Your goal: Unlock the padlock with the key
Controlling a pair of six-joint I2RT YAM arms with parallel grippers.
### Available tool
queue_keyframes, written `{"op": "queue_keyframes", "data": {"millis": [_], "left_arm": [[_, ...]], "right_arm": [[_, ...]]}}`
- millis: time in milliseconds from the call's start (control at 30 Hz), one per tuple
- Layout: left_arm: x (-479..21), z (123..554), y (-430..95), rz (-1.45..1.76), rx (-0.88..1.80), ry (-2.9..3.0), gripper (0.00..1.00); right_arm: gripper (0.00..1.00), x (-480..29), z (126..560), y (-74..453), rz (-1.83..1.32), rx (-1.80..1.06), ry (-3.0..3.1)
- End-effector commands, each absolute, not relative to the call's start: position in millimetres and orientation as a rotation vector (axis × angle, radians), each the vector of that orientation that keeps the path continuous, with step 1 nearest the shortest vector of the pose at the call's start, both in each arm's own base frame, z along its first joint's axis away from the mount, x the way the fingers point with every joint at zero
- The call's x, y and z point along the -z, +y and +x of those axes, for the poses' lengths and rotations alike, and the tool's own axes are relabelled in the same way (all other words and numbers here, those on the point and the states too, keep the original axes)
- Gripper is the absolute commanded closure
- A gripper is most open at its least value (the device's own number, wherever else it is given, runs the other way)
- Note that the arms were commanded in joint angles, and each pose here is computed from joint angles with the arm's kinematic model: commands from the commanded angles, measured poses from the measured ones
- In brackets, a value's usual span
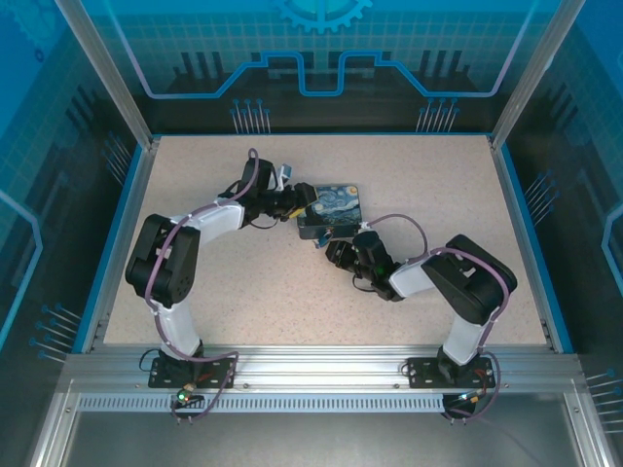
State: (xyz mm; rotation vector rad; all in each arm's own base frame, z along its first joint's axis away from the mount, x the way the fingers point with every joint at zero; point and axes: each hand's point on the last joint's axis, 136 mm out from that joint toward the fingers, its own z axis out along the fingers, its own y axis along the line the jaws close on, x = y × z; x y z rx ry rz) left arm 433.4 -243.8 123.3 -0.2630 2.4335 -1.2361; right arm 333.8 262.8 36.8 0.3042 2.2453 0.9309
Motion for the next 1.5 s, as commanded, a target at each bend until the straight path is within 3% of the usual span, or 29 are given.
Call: {"op": "queue_keyframes", "data": {"millis": [0, 667, 1167, 1467], "left_arm": [[-132, 428, -247, -0.248, 1.246, 2.418, 0.3], [-135, 430, -249, -0.253, 1.26, 2.409, 0.31], [-133, 429, -249, -0.261, 1.261, 2.412, 0.31], [-131, 428, -248, -0.26, 1.247, 2.421, 0.31]], "right_arm": [[0.65, -40, 336, 276, 0.321, -1.02, 2.222], [0.76, -12, 345, 279, 0.481, -1.039, 2.243], [0.77, 4, 346, 273, 0.549, -0.992, 2.27], [0.9, -6, 348, 262, 0.536, -0.975, 2.233]]}}
